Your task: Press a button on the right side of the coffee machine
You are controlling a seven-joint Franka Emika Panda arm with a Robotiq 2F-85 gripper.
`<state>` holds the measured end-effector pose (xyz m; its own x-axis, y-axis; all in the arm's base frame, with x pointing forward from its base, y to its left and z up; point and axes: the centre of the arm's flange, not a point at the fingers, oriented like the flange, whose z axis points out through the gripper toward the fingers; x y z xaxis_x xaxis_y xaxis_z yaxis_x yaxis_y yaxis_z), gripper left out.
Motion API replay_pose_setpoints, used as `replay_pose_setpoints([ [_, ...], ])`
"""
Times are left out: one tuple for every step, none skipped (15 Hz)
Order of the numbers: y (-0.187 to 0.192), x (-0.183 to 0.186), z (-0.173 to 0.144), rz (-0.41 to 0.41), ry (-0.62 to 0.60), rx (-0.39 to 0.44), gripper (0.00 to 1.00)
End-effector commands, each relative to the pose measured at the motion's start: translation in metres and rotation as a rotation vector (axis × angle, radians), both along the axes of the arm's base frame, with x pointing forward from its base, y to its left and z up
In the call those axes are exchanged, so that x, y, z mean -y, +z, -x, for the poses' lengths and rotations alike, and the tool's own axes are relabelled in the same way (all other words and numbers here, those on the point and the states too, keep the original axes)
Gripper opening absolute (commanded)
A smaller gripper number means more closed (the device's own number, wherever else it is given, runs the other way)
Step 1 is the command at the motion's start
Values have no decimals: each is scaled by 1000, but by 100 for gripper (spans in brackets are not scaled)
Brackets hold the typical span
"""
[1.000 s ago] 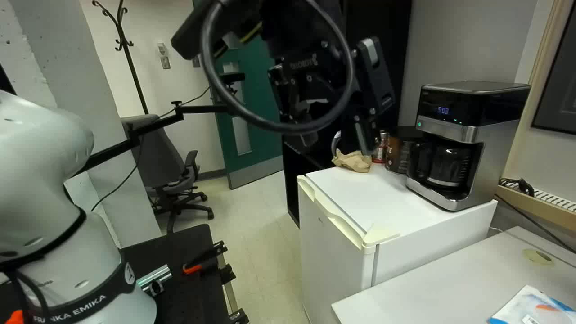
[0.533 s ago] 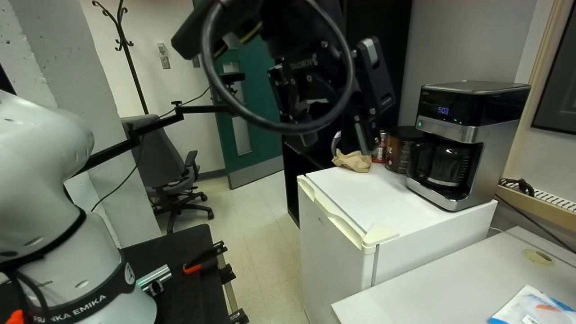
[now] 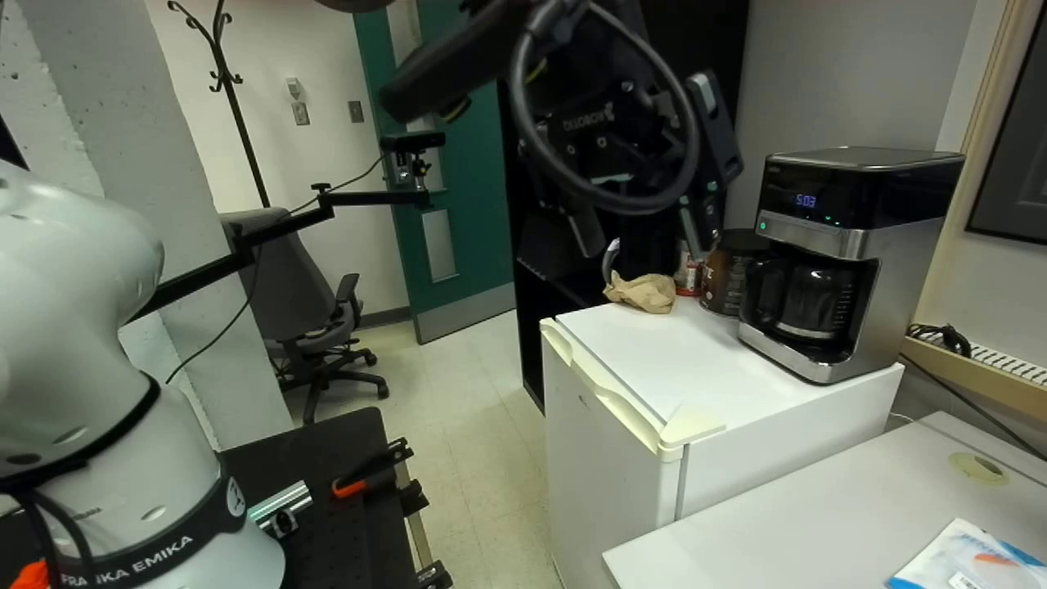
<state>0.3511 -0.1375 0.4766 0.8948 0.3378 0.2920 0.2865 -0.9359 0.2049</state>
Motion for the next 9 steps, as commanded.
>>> replay_pose_setpoints([
  [-4, -11, -45, 64, 84, 37, 100],
  [-4, -15, -54, 77, 106, 47, 100],
  [-6, -21, -66, 89, 134, 58, 75],
  [-7, -26, -77, 103, 159, 69, 74],
  [-9, -31, -88, 116, 185, 77, 68],
  [-11, -36, -100, 131, 212, 87, 60],
  [-14, -41, -112, 146, 239, 96, 53],
  [-17, -46, -122, 158, 262, 103, 44],
  [-21, -50, -134, 172, 289, 112, 37],
])
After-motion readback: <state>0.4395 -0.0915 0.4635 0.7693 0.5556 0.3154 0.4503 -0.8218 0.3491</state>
